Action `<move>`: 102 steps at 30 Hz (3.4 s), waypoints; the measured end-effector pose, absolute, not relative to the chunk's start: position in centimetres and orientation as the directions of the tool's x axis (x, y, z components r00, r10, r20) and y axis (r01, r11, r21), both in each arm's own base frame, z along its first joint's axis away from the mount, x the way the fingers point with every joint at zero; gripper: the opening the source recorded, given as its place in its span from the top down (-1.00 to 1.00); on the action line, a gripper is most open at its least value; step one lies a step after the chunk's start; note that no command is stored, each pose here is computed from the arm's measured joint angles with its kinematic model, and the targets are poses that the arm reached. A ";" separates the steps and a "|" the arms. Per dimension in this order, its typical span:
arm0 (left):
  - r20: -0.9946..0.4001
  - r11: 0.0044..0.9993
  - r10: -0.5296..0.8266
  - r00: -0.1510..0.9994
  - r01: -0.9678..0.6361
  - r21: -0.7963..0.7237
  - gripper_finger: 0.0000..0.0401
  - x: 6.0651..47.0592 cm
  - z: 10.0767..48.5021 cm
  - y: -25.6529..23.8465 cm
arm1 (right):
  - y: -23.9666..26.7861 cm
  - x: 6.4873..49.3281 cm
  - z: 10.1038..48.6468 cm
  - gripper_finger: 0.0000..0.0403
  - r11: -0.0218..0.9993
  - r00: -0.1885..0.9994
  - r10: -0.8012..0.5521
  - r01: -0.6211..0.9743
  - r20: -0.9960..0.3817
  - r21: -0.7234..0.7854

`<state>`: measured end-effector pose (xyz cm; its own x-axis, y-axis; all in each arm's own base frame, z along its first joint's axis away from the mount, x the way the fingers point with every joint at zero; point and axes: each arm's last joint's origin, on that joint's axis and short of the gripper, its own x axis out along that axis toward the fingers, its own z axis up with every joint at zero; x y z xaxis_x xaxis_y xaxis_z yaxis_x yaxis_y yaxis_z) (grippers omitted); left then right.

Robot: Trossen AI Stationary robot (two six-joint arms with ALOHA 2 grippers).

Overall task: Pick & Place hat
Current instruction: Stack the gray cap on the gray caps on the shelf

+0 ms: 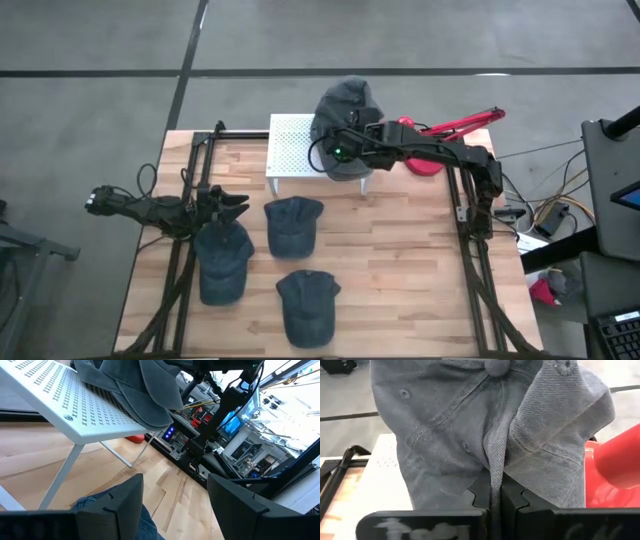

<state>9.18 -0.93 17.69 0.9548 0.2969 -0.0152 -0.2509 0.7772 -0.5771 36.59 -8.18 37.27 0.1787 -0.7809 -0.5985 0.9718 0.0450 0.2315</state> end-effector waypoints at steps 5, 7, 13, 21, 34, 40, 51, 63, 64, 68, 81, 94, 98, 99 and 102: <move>-0.015 0.777 0.297 0.955 -0.251 -0.577 -0.11 9.2 17.7 -0.9 | -8.7 36.7 36.2 0.96 0.027 0.173 -0.752 0.972 -0.636 0.233; -0.016 0.777 0.297 0.955 -0.251 -0.577 -0.11 9.2 17.7 -0.9 | -8.8 36.8 35.6 0.96 0.014 0.168 -0.745 0.972 -0.646 0.236; -0.015 0.777 0.297 0.955 -0.251 -0.577 -0.11 9.2 17.7 -0.9 | -8.9 36.9 34.6 0.96 -0.007 0.158 -0.734 0.971 -0.660 0.241; -0.015 0.777 0.297 0.955 -0.251 -0.577 -0.11 9.2 17.7 -0.9 | -9.1 37.0 33.7 0.96 -0.017 0.148 -0.730 0.972 -0.667 0.234; -0.015 0.777 0.297 0.955 -0.251 -0.577 -0.11 9.2 17.7 -0.9 | -9.3 36.9 33.8 0.84 0.016 0.144 -0.727 0.981 -0.672 0.192; -0.015 0.777 0.297 0.955 -0.251 -0.577 -0.11 9.2 17.7 -0.9 | -9.5 36.9 34.4 0.59 0.023 0.154 -0.730 0.979 -0.666 0.201; -0.015 0.777 0.297 0.955 -0.251 -0.577 -0.11 9.2 17.7 -0.9 | -9.6 36.7 37.9 0.24 0.155 0.229 -0.751 0.973 -0.620 0.173; -0.015 0.775 0.297 0.955 -0.251 -0.580 -0.11 9.2 17.7 -0.9 | -10.1 36.3 39.3 0.30 0.168 0.208 -0.802 0.978 -0.560 0.123; -0.015 0.776 0.297 0.955 -0.250 -0.580 -0.11 9.2 17.7 -0.9 | -10.1 36.3 39.3 0.31 0.172 0.208 -0.802 0.978 -0.560 0.117; -0.015 0.775 0.297 0.955 -0.250 -0.580 -0.11 9.2 17.7 -0.9 | -10.1 36.3 39.4 0.36 0.181 0.198 -0.813 0.980 -0.548 0.086; -0.015 0.775 0.297 0.955 -0.250 -0.580 -0.11 9.2 17.7 -0.9 | -14.2 35.1 38.5 0.61 0.147 0.125 -0.793 0.989 -0.596 0.011; -0.015 0.775 0.297 0.955 -0.251 -0.580 -0.11 9.2 17.7 -0.9 | -16.9 34.1 35.7 0.77 0.109 0.048 -0.739 0.993 -0.672 -0.049; -0.015 0.775 0.297 0.955 -0.250 -0.580 -0.11 9.2 17.7 -0.9 | -17.0 34.1 34.9 0.75 0.112 0.034 -0.726 0.991 -0.687 -0.070; -0.015 0.775 0.297 0.955 -0.250 -0.580 -0.11 9.2 17.7 -0.9 | -17.0 34.1 34.9 0.75 0.118 0.035 -0.727 0.990 -0.686 -0.075; -0.015 0.775 0.297 0.955 -0.250 -0.580 -0.11 9.2 17.7 -0.9 | -16.5 34.1 35.4 0.76 0.150 0.053 -0.733 0.985 -0.678 -0.085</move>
